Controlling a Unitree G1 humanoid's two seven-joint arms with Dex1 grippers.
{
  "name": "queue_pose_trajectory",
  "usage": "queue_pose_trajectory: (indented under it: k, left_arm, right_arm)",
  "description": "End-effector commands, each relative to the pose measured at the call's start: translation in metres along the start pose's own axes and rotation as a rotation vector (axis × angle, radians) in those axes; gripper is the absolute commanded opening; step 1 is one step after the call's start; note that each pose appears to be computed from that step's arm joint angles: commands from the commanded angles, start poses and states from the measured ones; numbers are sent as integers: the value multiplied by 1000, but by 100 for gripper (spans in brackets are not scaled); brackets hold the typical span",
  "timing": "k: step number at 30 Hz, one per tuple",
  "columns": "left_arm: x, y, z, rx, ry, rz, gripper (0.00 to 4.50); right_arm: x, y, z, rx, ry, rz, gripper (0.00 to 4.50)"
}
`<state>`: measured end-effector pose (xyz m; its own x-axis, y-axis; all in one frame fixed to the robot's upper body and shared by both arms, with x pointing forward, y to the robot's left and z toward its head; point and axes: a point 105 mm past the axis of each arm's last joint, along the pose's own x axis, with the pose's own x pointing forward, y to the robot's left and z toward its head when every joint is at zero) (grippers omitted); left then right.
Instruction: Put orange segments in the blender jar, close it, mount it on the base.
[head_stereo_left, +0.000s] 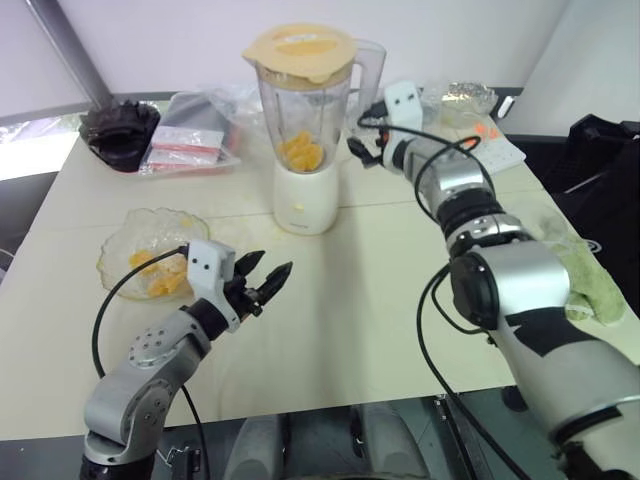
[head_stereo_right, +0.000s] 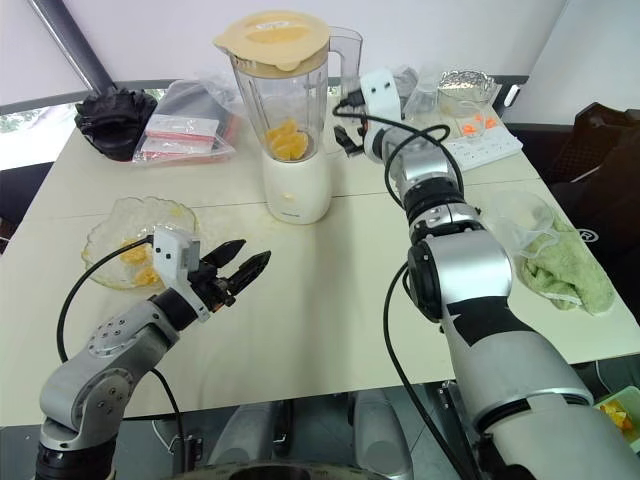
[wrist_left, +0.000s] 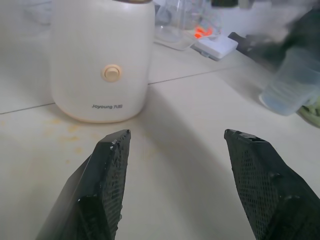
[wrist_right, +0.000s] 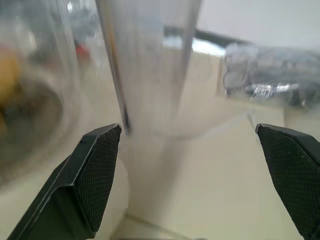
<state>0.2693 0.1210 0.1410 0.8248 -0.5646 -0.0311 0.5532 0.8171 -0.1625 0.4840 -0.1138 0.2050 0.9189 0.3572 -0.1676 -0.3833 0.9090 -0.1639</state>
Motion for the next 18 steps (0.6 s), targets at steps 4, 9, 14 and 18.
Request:
queue_pose_trajectory:
  k: [4,9,14,18]
  left_arm:
    - [-1,4,11,66,-25,18,311]
    - [-11,13,33,117,-66,46,311]
    - [-15,18,55,163,-101,60,311]
    - [-20,21,67,168,-113,66,311]
  right_arm:
    - [-60,-9,-16,-56,-66,243,444]
    - [-136,-1,2,-129,-153,478,444]
    - [-174,-9,-3,-69,-112,527,444]
    - [-193,-12,-8,-30,-95,550,444]
